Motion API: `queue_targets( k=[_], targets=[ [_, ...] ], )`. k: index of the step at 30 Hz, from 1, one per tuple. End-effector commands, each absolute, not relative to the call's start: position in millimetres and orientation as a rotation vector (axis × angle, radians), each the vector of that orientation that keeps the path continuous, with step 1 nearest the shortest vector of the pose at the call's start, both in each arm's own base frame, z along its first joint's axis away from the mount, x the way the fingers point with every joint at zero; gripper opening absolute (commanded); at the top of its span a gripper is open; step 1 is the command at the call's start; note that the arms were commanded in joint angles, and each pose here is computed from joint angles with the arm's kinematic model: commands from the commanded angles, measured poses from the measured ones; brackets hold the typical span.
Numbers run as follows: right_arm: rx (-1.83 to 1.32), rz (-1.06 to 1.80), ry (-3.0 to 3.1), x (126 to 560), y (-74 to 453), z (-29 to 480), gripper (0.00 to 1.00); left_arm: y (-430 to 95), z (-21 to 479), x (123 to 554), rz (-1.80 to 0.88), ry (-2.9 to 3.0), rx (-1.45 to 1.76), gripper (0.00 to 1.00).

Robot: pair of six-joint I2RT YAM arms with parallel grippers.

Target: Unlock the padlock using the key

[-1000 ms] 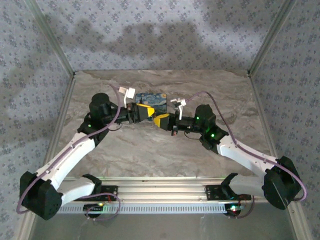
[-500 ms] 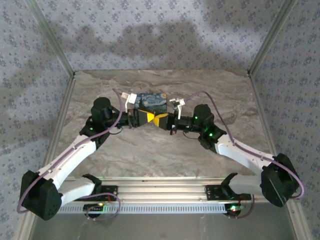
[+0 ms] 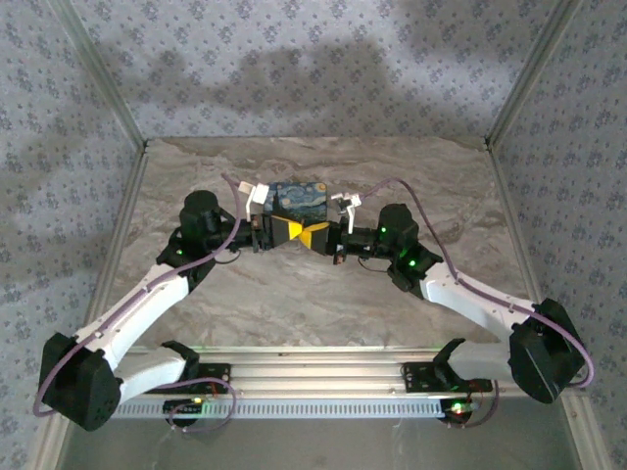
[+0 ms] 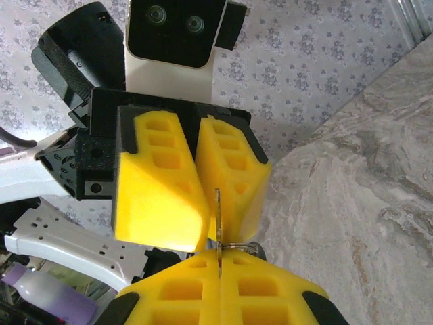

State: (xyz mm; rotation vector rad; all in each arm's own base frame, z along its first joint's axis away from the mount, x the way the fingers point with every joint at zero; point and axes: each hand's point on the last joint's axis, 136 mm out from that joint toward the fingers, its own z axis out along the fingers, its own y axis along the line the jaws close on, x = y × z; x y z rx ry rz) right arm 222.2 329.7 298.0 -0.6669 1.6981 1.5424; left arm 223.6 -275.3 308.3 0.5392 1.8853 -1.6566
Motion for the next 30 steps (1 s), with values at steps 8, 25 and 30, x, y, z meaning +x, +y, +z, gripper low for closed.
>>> queue_targets(
  k=[8,25,30],
  targets=[
    [-0.729,1.449,1.783,224.7,337.5,294.3,0.03,-280.2,315.0,210.6,-1.613,1.856,0.667,0.0],
    [-0.604,1.399,1.835,223.5,289.8,328.4,0.35,-279.1,313.8,202.7,-1.531,1.886,0.817,0.0],
    [-0.587,1.467,1.834,227.4,294.3,331.4,0.35,-283.7,314.7,198.7,-1.57,1.889,0.861,0.0]
  ],
)
